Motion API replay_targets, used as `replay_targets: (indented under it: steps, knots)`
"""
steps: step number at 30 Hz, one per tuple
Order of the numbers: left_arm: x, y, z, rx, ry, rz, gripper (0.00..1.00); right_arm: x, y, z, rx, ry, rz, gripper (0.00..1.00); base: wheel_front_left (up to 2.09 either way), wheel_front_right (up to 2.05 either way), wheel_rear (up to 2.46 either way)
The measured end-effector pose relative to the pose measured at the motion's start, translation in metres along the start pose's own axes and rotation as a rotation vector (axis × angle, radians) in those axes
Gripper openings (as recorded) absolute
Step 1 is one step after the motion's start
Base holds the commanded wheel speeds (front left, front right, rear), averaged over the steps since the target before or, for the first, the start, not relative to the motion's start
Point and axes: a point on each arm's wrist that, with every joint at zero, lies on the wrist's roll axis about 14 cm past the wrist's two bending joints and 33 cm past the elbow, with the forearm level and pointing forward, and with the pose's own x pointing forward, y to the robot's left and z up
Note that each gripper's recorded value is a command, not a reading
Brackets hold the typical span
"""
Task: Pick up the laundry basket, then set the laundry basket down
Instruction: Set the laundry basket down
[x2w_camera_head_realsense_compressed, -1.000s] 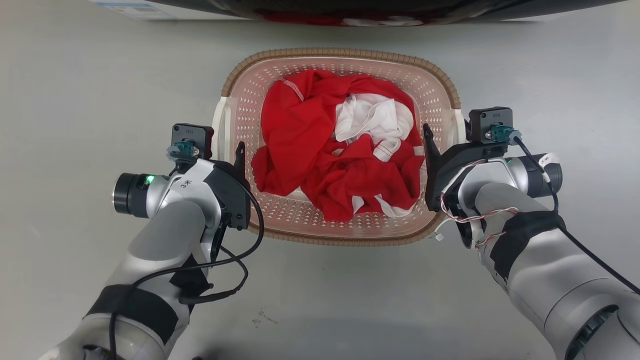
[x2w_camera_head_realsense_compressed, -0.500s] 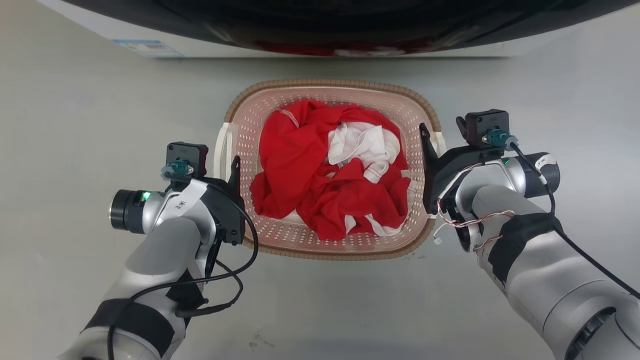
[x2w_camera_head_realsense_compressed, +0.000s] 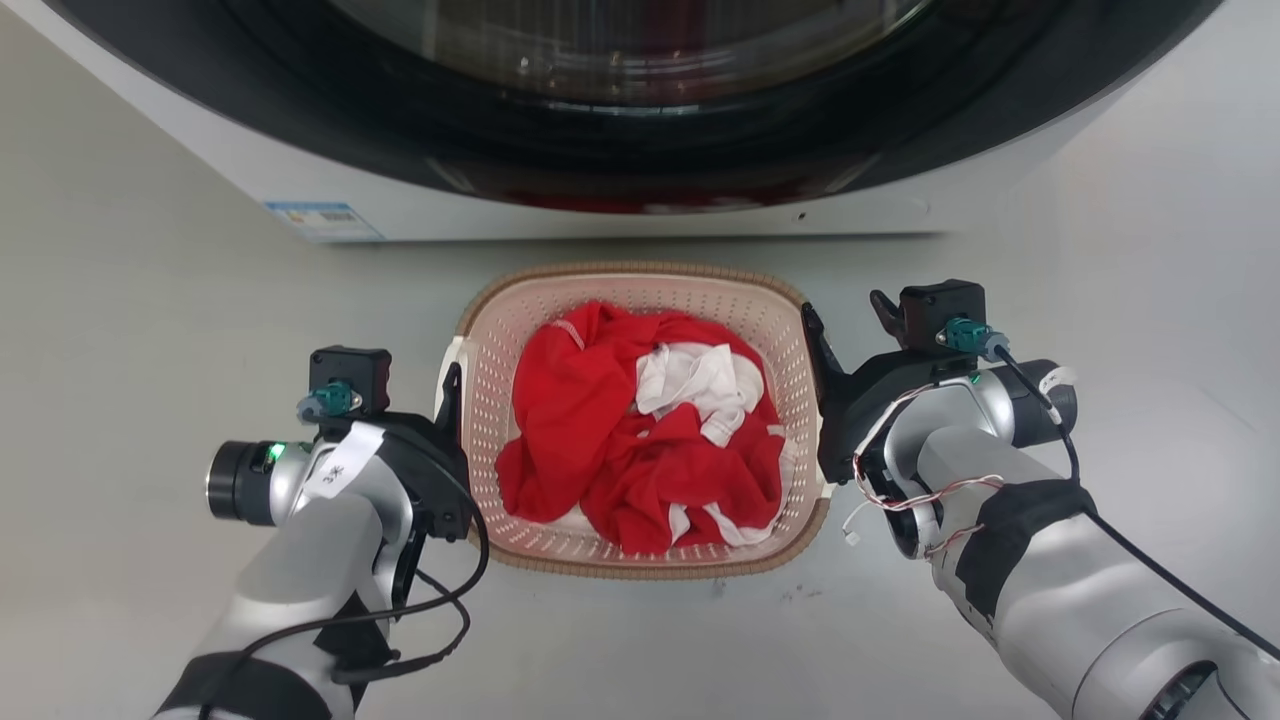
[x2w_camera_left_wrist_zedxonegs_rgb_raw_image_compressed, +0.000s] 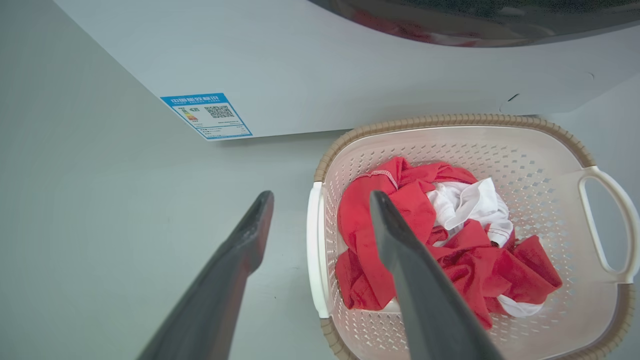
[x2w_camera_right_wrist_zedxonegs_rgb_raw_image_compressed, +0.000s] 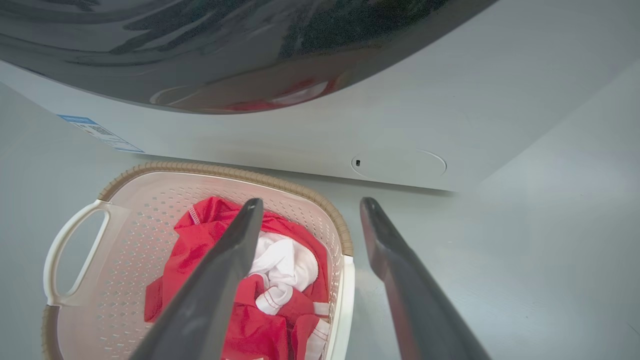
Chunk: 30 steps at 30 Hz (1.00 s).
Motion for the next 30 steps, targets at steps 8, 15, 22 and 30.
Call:
replay_targets:
  steps: [8, 15, 22, 30]
  knots:
    - [-0.030, 0.001, 0.022, -0.044, -0.096, 0.016, 1.00, -0.032, 0.009, 0.033, 0.060, -0.095, -0.009, 1.00, 0.00, 0.00, 0.00]
    - [-0.061, -0.011, 0.029, -0.052, -0.168, 0.001, 1.00, -0.068, 0.014, 0.033, 0.109, -0.134, -0.022, 1.00, 0.00, 0.00, 0.00]
    - [-0.092, -0.012, 0.035, -0.063, -0.253, -0.001, 1.00, -0.102, 0.026, 0.041, 0.133, -0.212, -0.008, 1.00, 0.00, 0.00, 0.00]
    - [-0.121, -0.025, 0.041, -0.084, -0.347, -0.039, 1.00, -0.136, 0.026, 0.055, 0.156, -0.323, -0.008, 1.00, 0.00, 0.00, 0.00]
